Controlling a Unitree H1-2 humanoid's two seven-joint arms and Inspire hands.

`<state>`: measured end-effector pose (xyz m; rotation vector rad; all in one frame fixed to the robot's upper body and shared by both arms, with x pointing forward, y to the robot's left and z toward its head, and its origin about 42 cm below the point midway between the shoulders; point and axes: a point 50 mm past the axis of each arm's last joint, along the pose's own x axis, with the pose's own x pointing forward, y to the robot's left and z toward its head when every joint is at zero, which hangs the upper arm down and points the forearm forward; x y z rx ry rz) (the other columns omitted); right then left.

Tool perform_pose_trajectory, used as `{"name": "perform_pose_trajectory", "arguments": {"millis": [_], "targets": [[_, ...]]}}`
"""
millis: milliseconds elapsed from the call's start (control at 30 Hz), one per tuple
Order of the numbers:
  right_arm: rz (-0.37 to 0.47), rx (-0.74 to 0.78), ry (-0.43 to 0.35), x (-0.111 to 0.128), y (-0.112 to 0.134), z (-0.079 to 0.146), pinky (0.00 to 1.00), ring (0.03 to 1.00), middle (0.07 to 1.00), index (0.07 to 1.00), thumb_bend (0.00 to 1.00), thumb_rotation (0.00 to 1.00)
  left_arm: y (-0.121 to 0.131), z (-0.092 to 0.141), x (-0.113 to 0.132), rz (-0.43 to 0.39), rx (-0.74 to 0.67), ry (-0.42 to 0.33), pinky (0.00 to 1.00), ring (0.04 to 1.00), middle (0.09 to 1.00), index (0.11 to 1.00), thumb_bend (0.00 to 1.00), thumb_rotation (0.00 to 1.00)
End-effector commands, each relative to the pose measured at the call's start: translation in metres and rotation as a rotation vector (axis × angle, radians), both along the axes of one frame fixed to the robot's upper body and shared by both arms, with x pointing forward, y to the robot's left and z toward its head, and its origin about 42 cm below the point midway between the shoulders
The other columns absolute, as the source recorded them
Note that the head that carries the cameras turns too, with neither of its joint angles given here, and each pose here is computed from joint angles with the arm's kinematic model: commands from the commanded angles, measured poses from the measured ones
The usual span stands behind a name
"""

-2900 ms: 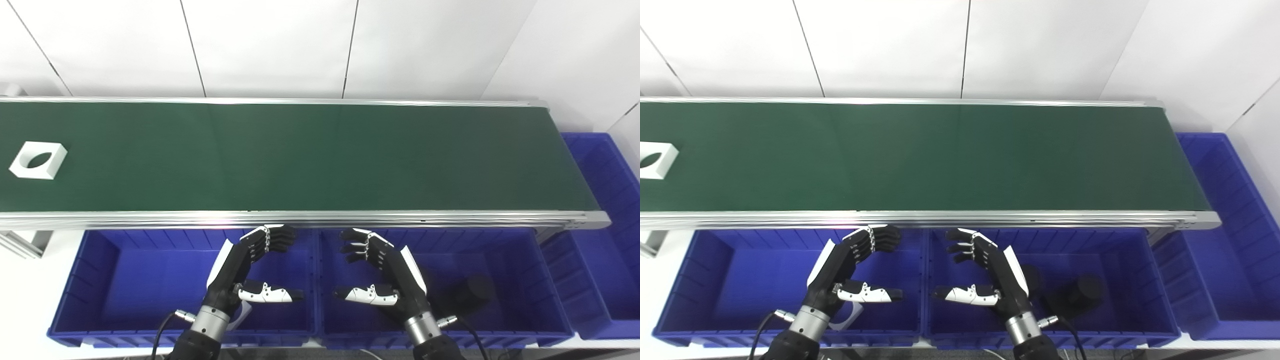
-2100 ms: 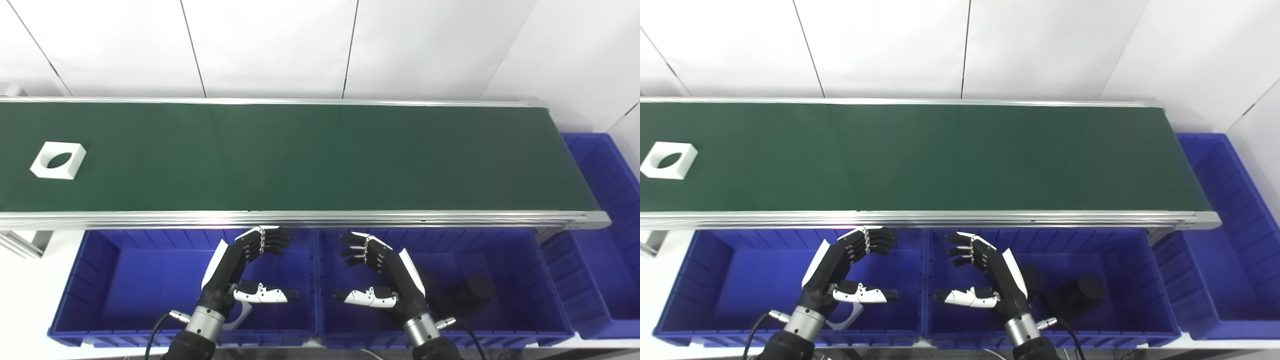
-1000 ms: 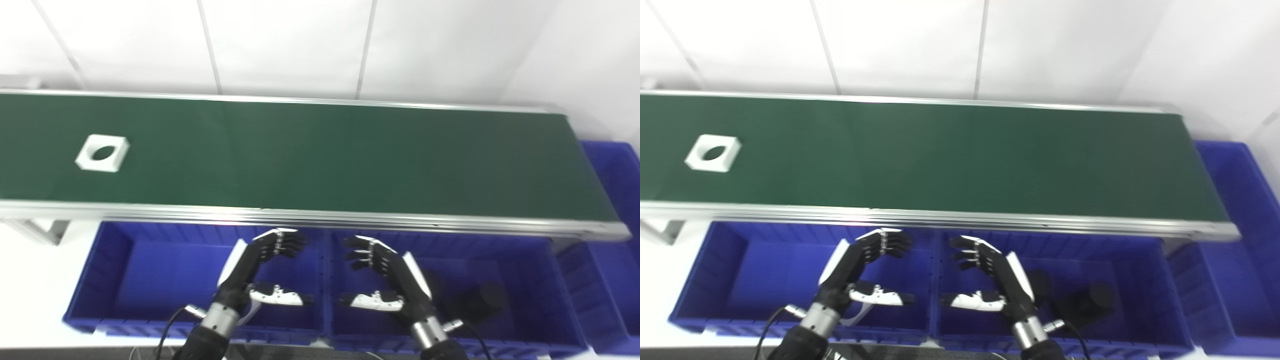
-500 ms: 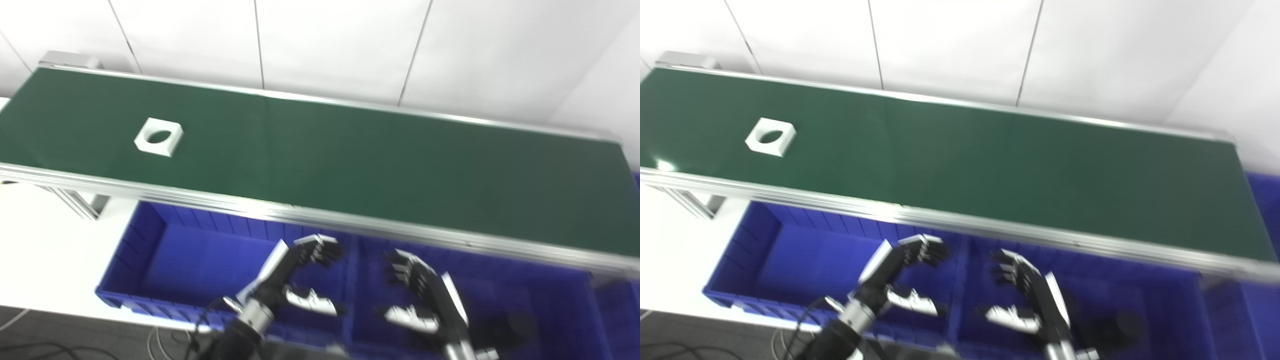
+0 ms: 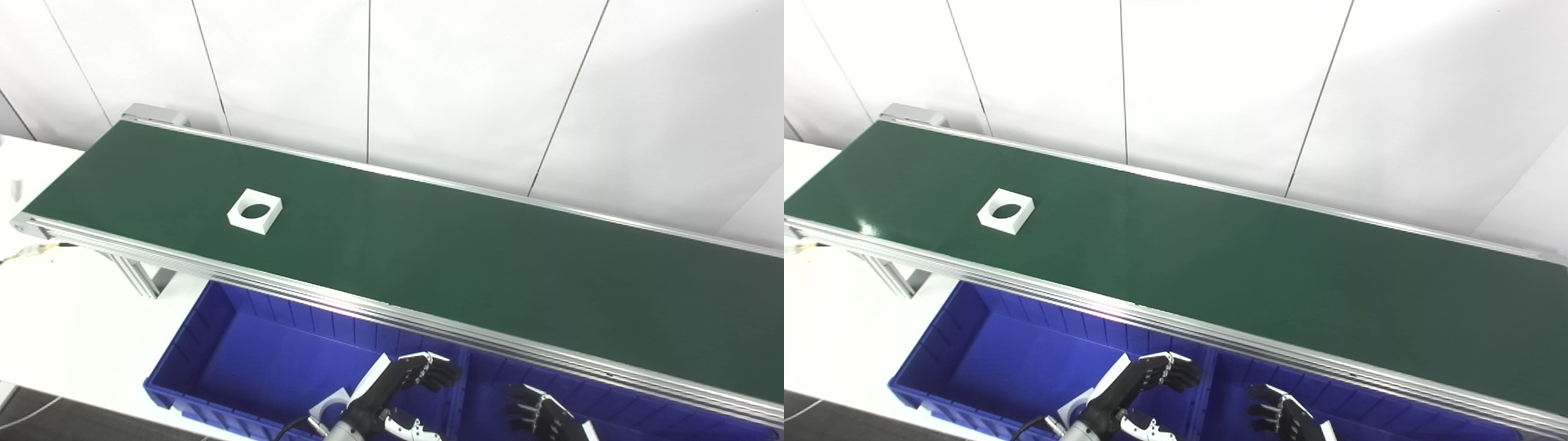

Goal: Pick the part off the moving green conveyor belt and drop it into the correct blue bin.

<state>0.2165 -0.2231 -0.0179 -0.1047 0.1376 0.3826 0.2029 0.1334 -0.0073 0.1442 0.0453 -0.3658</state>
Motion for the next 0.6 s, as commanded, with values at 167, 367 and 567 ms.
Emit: {"name": "perform_pose_trajectory", "arguments": {"millis": [167,367,567], "targets": [[0.007,0.022,-0.079,0.0101,0.0018,0.0105,0.62,0.707,0.778,0.74,0.86,0.21,-0.0055,0.0083,0.0094,0.001,-0.016,-0.064,0.65,0.688,0.695,0.675,0.94,0.0],[0.002,0.029,-0.07,0.0095,0.0003,0.0085,0.63,0.708,0.778,0.738,0.86,0.21,-0.0084,0.0064,0.0091,-0.005,-0.008,-0.062,0.66,0.691,0.696,0.675,0.93,0.0],[-0.001,0.027,-0.056,0.0094,0.0009,0.0049,0.63,0.699,0.773,0.732,0.86,0.21,-0.0095,0.0024,0.0086,-0.004,0.005,-0.054,0.63,0.69,0.7,0.666,0.94,0.0]]}}
